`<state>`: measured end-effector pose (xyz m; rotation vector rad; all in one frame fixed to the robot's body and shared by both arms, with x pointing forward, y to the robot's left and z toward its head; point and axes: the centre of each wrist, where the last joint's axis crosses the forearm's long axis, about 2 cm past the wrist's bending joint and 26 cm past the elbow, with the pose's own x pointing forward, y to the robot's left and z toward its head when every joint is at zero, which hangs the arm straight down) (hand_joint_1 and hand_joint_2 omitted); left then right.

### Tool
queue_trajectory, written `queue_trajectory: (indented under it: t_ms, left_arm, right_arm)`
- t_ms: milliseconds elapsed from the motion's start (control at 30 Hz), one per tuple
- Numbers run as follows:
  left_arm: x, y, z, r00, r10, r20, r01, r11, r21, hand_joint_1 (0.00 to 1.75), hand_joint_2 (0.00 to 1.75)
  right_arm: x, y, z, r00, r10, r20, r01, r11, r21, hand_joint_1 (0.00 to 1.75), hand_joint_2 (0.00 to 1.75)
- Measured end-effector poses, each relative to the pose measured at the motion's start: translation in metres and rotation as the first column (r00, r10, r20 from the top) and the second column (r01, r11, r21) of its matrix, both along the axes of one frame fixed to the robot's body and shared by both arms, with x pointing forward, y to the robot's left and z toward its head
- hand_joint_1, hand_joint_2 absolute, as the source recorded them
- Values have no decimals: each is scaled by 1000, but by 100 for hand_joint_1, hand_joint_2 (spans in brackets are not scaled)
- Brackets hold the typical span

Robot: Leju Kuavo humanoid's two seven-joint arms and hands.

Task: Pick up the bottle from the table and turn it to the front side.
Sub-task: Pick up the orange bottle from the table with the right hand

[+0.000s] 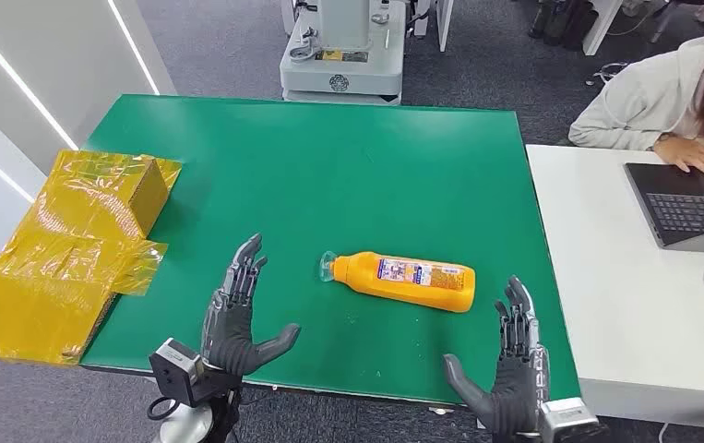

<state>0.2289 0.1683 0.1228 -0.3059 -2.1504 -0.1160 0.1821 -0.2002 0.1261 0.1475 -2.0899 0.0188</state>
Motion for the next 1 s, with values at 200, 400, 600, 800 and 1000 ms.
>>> queue_trajectory:
  t_ms: [200, 400, 600, 800, 1000]
  left_arm:
    - [0, 0, 0, 1000, 4, 0, -4, 1000, -1, 0, 175]
    - [0, 0, 0, 1000, 5, 0, -5, 1000, 0, 0, 175]
    - [0, 0, 0, 1000, 5, -1, -5, 1000, 0, 0, 175]
    - [0, 0, 0, 1000, 5, 1, -5, 1000, 0, 0, 175]
    - [4, -3, 4, 1000, -10, 13, 10, 1000, 0, 0, 175]
  right_arm:
    - [1, 0, -1, 1000, 11, 0, -11, 1000, -3, 0, 175]
    - [2, 0, -2, 1000, 13, -2, -13, 1000, -6, 0, 175]
    - [4, 0, -2, 1000, 12, -1, -12, 1000, -5, 0, 175]
    - [5, -1, -2, 1000, -9, 9, 9, 999, -42, 0, 175]
    - [14, -6, -1, 995, -81, 60, 95, 949, -301, 0, 175]
